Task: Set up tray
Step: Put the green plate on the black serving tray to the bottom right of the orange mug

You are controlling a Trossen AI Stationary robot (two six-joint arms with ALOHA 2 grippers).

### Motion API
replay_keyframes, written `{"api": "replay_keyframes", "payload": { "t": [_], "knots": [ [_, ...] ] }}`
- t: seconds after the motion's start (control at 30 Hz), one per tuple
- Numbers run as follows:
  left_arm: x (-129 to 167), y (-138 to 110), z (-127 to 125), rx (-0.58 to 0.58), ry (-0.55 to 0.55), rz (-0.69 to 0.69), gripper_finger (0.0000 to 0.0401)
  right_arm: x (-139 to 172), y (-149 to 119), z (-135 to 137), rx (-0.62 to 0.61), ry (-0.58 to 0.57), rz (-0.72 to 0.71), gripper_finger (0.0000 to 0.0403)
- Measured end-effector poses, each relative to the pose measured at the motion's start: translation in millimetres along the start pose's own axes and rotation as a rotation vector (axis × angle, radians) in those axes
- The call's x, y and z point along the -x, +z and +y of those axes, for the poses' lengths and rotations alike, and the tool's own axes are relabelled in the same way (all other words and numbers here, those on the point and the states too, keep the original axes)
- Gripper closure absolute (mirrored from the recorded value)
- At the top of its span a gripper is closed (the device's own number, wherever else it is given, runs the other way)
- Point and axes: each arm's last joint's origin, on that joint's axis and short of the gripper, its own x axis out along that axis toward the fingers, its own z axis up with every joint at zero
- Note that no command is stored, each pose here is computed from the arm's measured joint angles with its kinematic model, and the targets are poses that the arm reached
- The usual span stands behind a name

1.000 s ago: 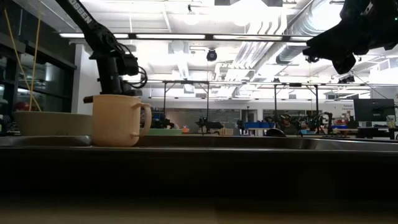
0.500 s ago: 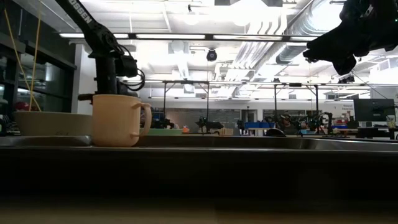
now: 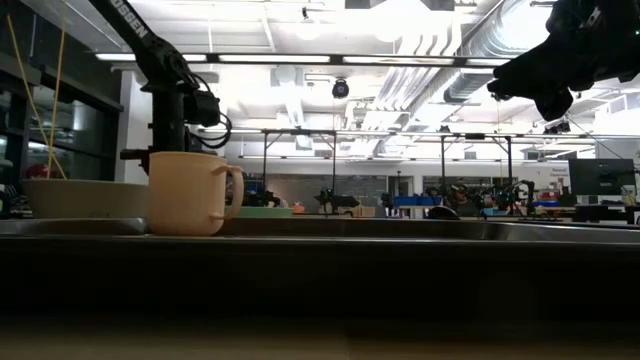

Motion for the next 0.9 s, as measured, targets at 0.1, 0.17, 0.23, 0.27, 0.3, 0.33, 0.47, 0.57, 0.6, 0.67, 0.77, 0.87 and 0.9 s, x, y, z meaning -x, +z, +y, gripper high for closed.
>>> {"api": "replay_keyframes", "payload": {
  "t": [0.1, 0.17, 0.23, 0.27, 0.3, 0.33, 0.47, 0.57, 0.6, 0.67, 0.77, 0.87, 0.9],
  "knots": [
    [-4.2, 0.3, -0.6, -0.001, 0.006, 0.014, 0.0233, 0.0, 0.0, 0.2, 0.000, 0.004, 0.001, 0.0299],
    [-7.7, 0.8, -1.2, 0.001, 0.009, 0.023, 0.0233, 0.0, 0.0, 0.1, -0.001, 0.004, 0.001, 0.0300],
    [-10.7, 0.8, -1.5, 0.007, 0.014, 0.034, 0.0233, 0.0, 0.0, 0.2, 0.000, 0.005, 0.001, 0.0299],
    [-11.9, 0.9, -1.7, 0.015, 0.018, 0.037, 0.0233, 0.0, 0.0, 0.2, -0.001, 0.005, 0.001, 0.0299],
    [-13.0, 1.0, -1.8, 0.019, 0.020, 0.038, 0.0233, 0.0, 0.0, 0.2, -0.001, 0.005, 0.001, 0.0299],
    [-14.1, 1.5, -2.1, 0.020, 0.021, 0.037, 0.0233, 0.0, 0.0, 0.2, -0.001, 0.006, 0.002, 0.0299],
    [-20.6, 1.9, -3.0, 0.015, 0.030, 0.056, 0.0233, 0.0, 0.0, 0.2, -0.001, 0.006, 0.002, 0.0299],
    [-27.7, 1.8, -4.1, 0.011, 0.029, 0.082, 0.0233, 0.0, 0.0, 0.2, -0.001, 0.006, 0.002, 0.0299],
    [-29.9, 1.8, -4.6, 0.011, 0.025, 0.091, 0.0233, 0.0, 0.0, 0.2, 0.000, 0.006, 0.002, 0.0299],
    [-33.0, 1.8, -5.3, 0.010, 0.018, 0.103, 0.0233, 0.0, 0.0, 0.2, -0.001, 0.006, 0.002, 0.0300],
    [-33.8, 4.0, -6.6, 0.013, -0.002, 0.085, 0.0233, 0.0, 0.0, 0.2, -0.001, 0.006, 0.002, 0.0299],
    [-34.0, 6.1, -7.6, 0.015, -0.018, 0.066, 0.0233, 0.0, 0.0, 0.2, -0.001, 0.005, 0.001, 0.0300],
    [-34.0, 6.2, -7.8, 0.015, -0.023, 0.066, 0.0233, 0.0, 0.0, 0.2, -0.001, 0.005, 0.001, 0.0300]
  ]
}}
